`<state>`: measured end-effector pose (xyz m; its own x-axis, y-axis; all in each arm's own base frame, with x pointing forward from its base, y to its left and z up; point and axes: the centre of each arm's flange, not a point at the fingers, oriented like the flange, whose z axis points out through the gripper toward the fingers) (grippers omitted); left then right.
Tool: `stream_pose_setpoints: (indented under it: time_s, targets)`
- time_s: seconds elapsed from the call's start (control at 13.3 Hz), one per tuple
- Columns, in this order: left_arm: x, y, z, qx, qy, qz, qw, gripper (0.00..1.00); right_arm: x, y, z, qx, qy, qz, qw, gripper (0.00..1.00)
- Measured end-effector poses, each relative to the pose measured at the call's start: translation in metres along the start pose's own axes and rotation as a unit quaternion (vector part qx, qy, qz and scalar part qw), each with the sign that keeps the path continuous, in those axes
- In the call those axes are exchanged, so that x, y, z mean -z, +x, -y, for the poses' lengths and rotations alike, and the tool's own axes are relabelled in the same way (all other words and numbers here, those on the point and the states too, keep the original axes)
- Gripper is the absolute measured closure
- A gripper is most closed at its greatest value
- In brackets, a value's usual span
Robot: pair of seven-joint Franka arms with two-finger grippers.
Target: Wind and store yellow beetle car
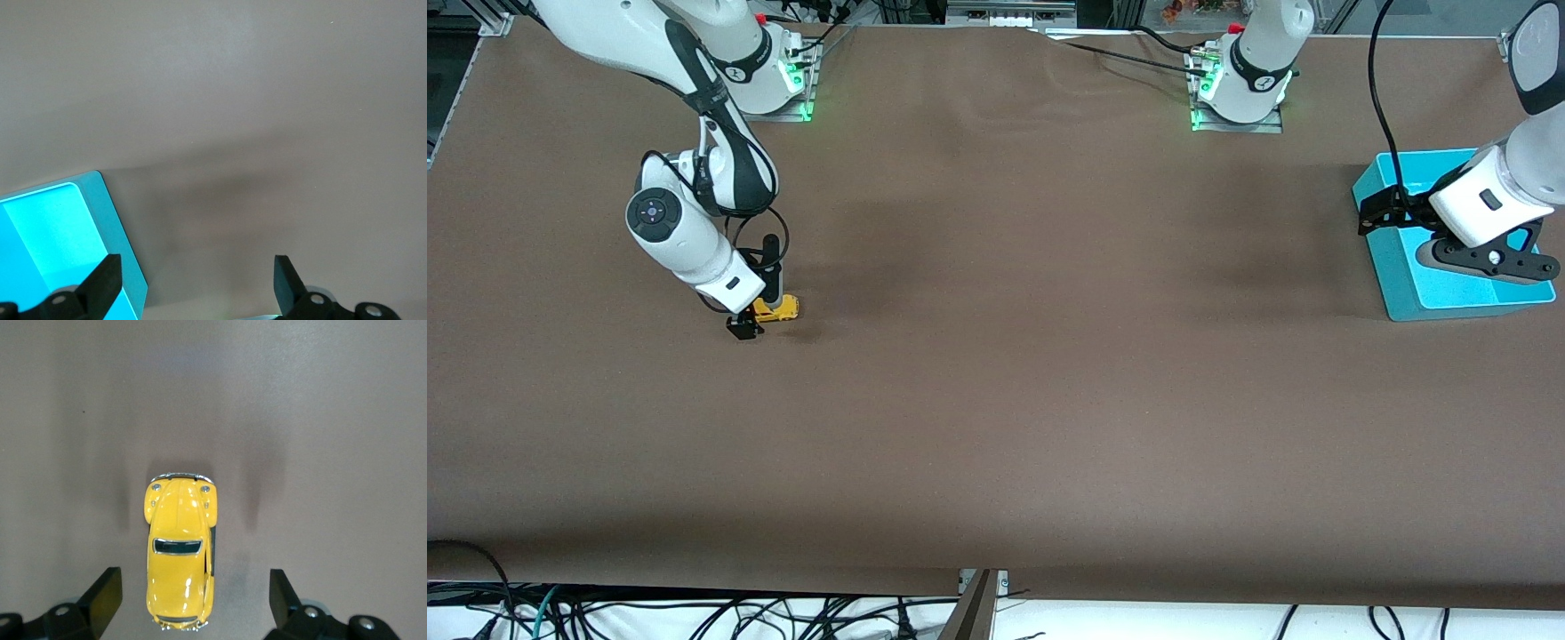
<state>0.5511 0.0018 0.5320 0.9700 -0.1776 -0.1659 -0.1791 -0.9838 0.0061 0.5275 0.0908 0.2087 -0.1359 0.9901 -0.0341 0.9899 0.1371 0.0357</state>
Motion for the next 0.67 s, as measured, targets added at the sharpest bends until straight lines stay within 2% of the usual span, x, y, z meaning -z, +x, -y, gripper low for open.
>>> stream_pose_setpoints:
  time_s: [0.07,0.15,0.3,0.53,0.6,0.67]
  targets:
    - [0.0000,0.0001,-0.0007,0.000,0.000,0.000,1.000,0.00,-0.0003,0.0001,-0.0002,0.005,-0.001,0.000,1.000,0.04]
    - [0.0000,0.0002,-0.0009,-0.001,0.000,0.000,1.000,0.00,-0.0004,0.0001,-0.0005,0.008,-0.003,0.000,1.000,0.13]
    - [0.0000,0.0002,-0.0009,-0.001,0.000,0.000,1.000,0.00,-0.0031,0.0002,-0.0002,0.011,-0.008,0.000,1.000,0.16]
    - [0.0000,0.0002,-0.0009,0.000,0.000,0.000,1.000,0.00,-0.0091,0.0002,0.0022,0.019,-0.009,0.000,1.000,0.50]
    - [0.0000,0.0002,-0.0009,0.000,0.000,0.000,1.000,0.00,-0.0073,0.0002,0.0023,0.019,-0.010,0.000,1.000,0.59]
    - [0.0000,0.0002,-0.0009,0.000,0.000,0.000,1.000,0.00,-0.0074,0.0002,0.0021,0.019,-0.011,0.000,1.000,0.59]
